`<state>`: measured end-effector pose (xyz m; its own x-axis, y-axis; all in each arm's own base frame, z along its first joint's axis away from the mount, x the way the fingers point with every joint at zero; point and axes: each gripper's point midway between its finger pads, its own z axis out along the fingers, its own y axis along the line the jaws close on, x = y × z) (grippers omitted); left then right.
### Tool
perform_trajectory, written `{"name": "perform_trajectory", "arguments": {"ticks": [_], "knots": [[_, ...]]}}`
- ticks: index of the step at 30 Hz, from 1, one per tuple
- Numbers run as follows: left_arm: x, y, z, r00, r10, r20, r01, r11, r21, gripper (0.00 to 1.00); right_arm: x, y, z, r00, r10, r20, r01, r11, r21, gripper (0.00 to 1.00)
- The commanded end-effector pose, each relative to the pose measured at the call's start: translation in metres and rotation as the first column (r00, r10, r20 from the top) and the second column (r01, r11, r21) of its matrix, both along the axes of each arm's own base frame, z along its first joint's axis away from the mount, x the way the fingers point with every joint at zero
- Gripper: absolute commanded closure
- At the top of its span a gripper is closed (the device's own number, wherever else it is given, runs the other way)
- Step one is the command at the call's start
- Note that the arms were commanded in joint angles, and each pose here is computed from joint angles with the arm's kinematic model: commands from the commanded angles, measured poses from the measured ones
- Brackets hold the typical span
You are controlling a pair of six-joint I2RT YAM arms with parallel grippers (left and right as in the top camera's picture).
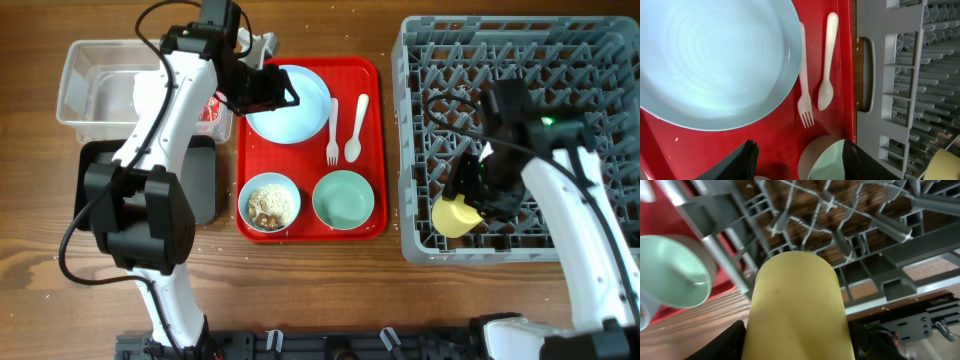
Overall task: Sort waste into correct bins and load items into the dishwasher rack
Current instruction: 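Grasp the yellow cup with the right gripper and place it in the rack, then lift the blue bowl with the left gripper and tip scraps onto the black tray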
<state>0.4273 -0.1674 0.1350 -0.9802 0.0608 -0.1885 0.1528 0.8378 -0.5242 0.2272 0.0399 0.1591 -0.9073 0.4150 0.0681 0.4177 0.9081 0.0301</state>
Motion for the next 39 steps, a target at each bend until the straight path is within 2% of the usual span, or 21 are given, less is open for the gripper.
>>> {"name": "perform_trajectory", "arguments": {"ticks": [1,2,4,6,9,11,13,15,17,18,20,23,25,31,33,36,39], "knots": [[-0.003,0.000,0.010,1.000,-0.010,0.016,0.009,1.000,0.014,0.45,0.006,-0.002,-0.028,0.996,-0.006,-0.093,0.002,0.999,-0.044,0.52],[-0.005,0.000,0.009,1.000,-0.010,0.009,0.009,1.000,0.015,0.46,0.008,0.001,-0.034,0.993,0.014,-0.115,-0.019,0.999,-0.042,0.43],[-0.007,0.001,0.009,1.000,-0.009,0.000,0.009,1.000,0.017,0.46,0.014,0.013,-0.043,0.991,0.056,-0.122,-0.056,0.998,0.002,0.15],[-0.010,0.001,0.014,1.000,-0.010,-0.001,0.010,1.000,0.017,0.47,0.025,0.017,-0.041,0.995,0.067,-0.073,-0.066,0.998,0.020,0.09],[-0.025,0.001,0.038,1.000,-0.017,0.016,0.017,1.000,0.014,0.48,0.049,0.020,-0.016,0.995,0.092,0.039,-0.093,0.995,0.031,0.07],[-0.044,-0.009,0.046,0.999,-0.050,-0.009,0.050,0.998,0.028,0.49,0.071,0.022,0.013,0.983,0.117,0.144,-0.122,0.992,0.030,0.07],[-0.068,-0.015,0.029,0.994,-0.075,-0.075,0.086,0.983,0.160,0.49,0.094,0.024,0.045,0.952,0.157,0.264,-0.168,0.986,0.017,0.05],[-0.087,-0.013,0.000,0.990,0.047,-0.134,0.002,0.938,0.347,0.49,0.105,0.026,0.058,0.929,0.182,0.322,-0.196,0.981,0.009,0.03],[-0.108,-0.008,-0.032,0.964,0.204,-0.172,-0.100,0.873,0.477,0.50,0.108,0.026,0.058,0.924,0.187,0.333,-0.201,0.980,0.006,0.02],[-0.117,-0.009,-0.045,0.948,0.250,-0.195,-0.125,0.861,0.494,0.55,0.108,0.026,0.058,0.921,0.200,0.335,-0.213,0.977,0.003,0.02],[-0.127,-0.011,-0.066,0.933,0.294,-0.208,-0.155,0.849,0.505,0.58,0.109,0.026,0.059,0.917,0.207,0.340,-0.221,0.975,0.000,0.02],[-0.131,-0.013,-0.086,0.937,0.286,-0.202,-0.152,0.852,0.501,0.60,0.111,0.027,0.059,0.915,0.207,0.348,-0.221,0.975,0.000,0.01],[-0.131,-0.014,-0.099,0.940,0.283,-0.190,-0.158,0.856,0.492,0.65,0.112,0.027,0.059,0.914,0.207,0.350,-0.221,0.975,0.000,0.01],[-0.129,-0.015,-0.113,0.945,0.280,-0.170,-0.171,0.863,0.475,0.96,0.113,0.027,0.060,0.905,0.231,0.358,-0.244,0.970,-0.008,0.01],[-0.131,-0.014,-0.112,0.943,0.281,-0.180,-0.166,0.863,0.478,0.96,0.114,0.027,0.060,0.904,0.231,0.360,-0.245,0.970,-0.009,0.01],[-0.129,-0.007,-0.083,0.935,0.298,-0.190,-0.174,0.856,0.486,0.96,0.114,0.027,0.060,0.904,0.231,0.360,-0.244,0.970,-0.008,0.01],[-0.104,-0.004,-0.007,0.967,0.229,-0.113,-0.180,0.925,0.334,0.96,0.115,0.027,0.060,0.903,0.230,0.364,-0.244,0.970,-0.009,0.01]]}}
